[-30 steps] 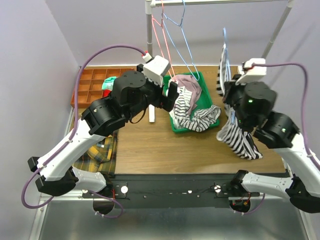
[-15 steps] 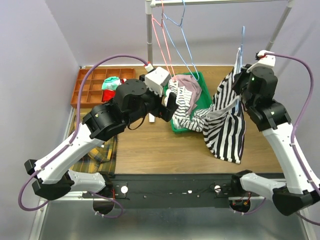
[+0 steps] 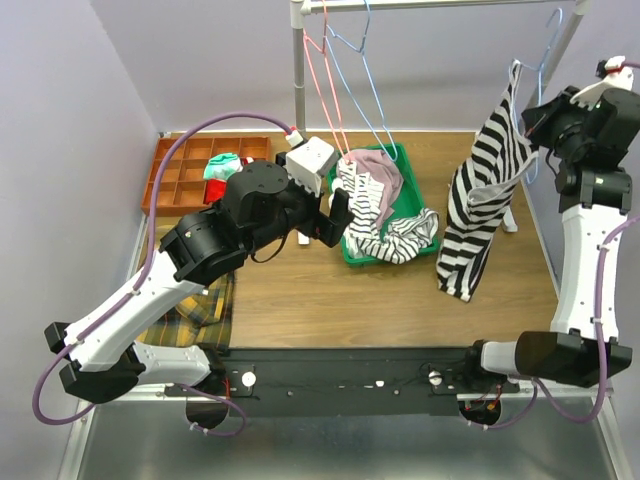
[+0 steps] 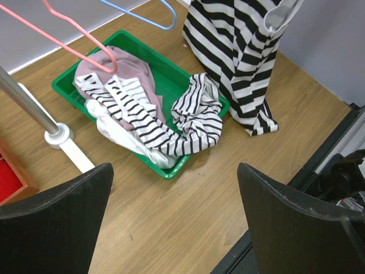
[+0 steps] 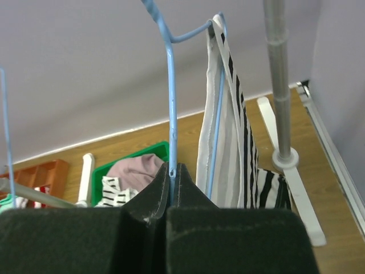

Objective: Place the tank top on the hanger

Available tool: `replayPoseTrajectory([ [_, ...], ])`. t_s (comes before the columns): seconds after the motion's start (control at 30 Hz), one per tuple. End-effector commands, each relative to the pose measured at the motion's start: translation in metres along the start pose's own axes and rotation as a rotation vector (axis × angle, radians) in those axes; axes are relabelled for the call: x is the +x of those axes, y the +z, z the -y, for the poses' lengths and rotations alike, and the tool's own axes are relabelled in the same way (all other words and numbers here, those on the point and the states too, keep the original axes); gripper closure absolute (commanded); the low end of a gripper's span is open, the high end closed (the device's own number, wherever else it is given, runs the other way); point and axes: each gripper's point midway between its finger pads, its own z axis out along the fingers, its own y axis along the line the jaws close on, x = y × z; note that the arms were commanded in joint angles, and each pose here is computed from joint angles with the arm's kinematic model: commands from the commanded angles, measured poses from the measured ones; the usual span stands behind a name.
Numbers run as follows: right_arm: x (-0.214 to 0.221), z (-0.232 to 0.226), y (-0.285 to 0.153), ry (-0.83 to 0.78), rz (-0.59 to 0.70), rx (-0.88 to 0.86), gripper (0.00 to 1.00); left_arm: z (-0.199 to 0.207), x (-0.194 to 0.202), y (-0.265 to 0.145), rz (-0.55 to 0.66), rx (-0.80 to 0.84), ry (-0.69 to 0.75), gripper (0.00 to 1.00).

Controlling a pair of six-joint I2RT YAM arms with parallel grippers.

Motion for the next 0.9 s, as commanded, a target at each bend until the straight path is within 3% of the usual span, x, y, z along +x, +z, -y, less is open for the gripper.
replayPoseTrajectory([
  [0.0,-0.044,-0.033,-0.001,-0.027,0.075,-0.172,0.99,0.001,0.009,-0.006,-0.021,0.015,0.006,0.01],
  [0.17,-0.069,-0.039,0.006,-0.047,0.106,-0.184,0.99,-0.002,0.013,-0.006,-0.025,-0.001,0.015,0.01],
  [0.47,-0.074,-0.031,0.041,-0.053,0.067,-0.175,0.99,-0.003,0.012,-0.006,-0.021,-0.004,0.021,0.01],
  [0.87,-0.029,-0.012,0.077,-0.018,-0.036,-0.161,0.99,-0.007,0.011,-0.007,-0.011,-0.02,0.024,0.01],
])
